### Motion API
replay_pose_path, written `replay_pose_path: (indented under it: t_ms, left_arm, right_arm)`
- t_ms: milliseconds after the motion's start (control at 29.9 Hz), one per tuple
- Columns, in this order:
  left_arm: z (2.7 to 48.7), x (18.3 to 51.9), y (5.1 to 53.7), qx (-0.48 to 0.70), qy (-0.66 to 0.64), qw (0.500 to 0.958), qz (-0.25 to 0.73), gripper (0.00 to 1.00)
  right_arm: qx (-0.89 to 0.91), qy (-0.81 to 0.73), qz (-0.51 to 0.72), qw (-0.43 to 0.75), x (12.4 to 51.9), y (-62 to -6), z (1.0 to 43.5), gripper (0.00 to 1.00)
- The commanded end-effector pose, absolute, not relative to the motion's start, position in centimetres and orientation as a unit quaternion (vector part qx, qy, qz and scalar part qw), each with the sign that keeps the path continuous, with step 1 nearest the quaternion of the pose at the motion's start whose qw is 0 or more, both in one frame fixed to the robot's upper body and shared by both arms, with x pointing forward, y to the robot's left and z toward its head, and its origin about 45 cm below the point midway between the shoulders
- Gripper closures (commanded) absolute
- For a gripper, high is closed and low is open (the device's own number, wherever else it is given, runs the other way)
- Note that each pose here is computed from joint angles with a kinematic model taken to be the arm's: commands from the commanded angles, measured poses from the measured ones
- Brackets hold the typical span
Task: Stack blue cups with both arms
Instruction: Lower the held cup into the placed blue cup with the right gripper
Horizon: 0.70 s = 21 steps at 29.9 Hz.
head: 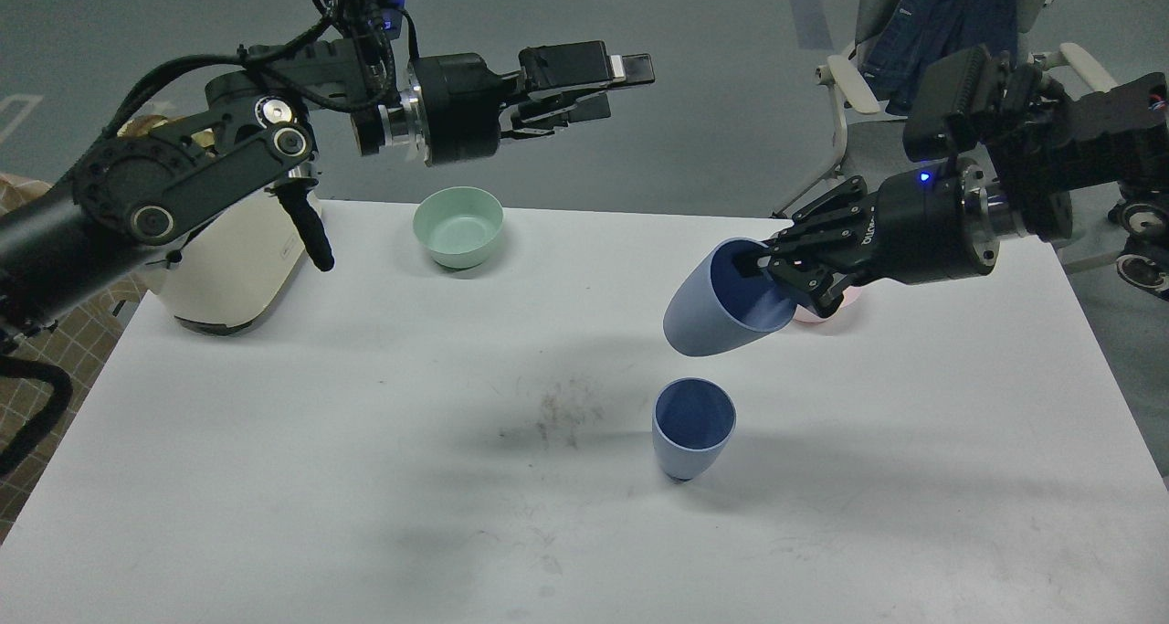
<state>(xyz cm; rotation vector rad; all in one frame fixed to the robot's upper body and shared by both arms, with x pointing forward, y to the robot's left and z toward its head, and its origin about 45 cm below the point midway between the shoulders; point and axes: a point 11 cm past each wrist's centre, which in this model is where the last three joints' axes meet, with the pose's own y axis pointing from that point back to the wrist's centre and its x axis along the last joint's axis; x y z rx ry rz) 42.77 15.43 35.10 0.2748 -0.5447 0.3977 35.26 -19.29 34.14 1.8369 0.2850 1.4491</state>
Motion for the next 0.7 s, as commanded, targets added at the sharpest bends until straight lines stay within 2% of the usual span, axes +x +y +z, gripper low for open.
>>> replay_pose_path:
  t_ms: [0,669]
  left_arm:
    - [35.1,42.8,15.4,0.134,-0.266,0.934,0.195,0.09]
    - [34.4,42.7,15.9,0.134,-0.257,0.936,0.200,0.09]
  right_arm:
    - [0.722,0.125,0.568,0.374,34.5,-18.7,33.7,1.00]
    - [0.737,0.146,0.534,0.388,33.4,-19.9,30.1,1.00]
